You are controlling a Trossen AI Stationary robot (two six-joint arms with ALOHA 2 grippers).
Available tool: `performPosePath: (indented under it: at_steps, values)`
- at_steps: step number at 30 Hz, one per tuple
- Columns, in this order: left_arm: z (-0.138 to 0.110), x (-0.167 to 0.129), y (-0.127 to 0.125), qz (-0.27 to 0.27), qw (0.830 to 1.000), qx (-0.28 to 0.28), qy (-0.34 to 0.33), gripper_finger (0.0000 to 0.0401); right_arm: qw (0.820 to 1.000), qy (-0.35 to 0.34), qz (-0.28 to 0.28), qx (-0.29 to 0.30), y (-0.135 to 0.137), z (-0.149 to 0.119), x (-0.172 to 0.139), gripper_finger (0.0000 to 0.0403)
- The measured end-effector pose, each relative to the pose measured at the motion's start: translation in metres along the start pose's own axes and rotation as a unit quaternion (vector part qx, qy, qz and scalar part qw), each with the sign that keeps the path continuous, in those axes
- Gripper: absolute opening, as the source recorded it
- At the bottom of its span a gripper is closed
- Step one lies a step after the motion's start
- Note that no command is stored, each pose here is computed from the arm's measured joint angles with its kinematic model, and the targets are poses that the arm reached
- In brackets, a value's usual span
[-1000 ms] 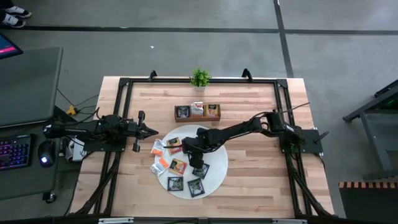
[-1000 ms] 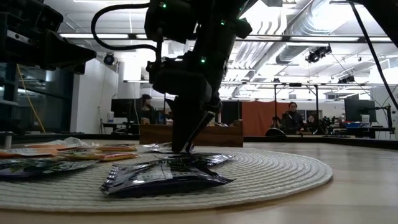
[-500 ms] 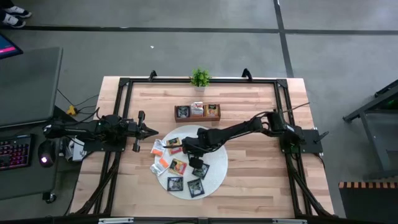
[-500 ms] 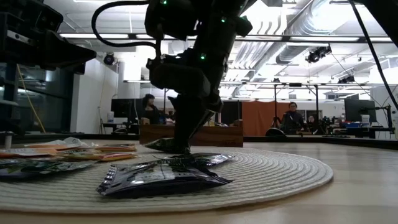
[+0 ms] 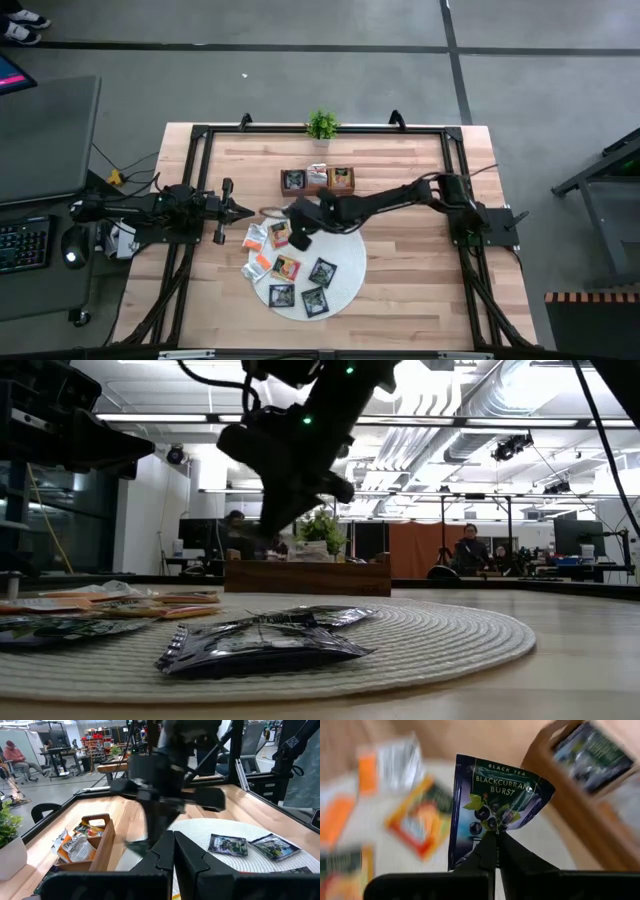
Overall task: Pick & Place Tea
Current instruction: Put the dark purple tea bag into the left section of the wooden organizer
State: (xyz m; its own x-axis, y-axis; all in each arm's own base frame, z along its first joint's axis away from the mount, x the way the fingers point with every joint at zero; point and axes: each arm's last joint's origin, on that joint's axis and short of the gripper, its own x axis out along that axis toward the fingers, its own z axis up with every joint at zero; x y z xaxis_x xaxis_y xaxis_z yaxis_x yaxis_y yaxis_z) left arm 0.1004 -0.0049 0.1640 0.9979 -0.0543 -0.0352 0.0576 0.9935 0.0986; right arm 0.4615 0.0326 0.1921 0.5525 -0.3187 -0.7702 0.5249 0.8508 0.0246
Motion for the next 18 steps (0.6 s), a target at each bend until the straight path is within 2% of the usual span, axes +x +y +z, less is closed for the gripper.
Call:
performPosePath:
  at_steps: [8, 18]
  values:
    - [0.0, 0.0, 0.0, 0.0, 1.0, 0.0, 0.0, 0.0001, 0.99, -0.071, -0.031, 0.118, -0.029, 0.028, 0.012, 0.0001]
    - [0.0, 0.0, 0.0, 0.0, 1.0, 0.0, 0.0, 0.0001, 0.974, -0.094, -0.041, 0.204, -0.059, 0.042, 0.037, 0.0]
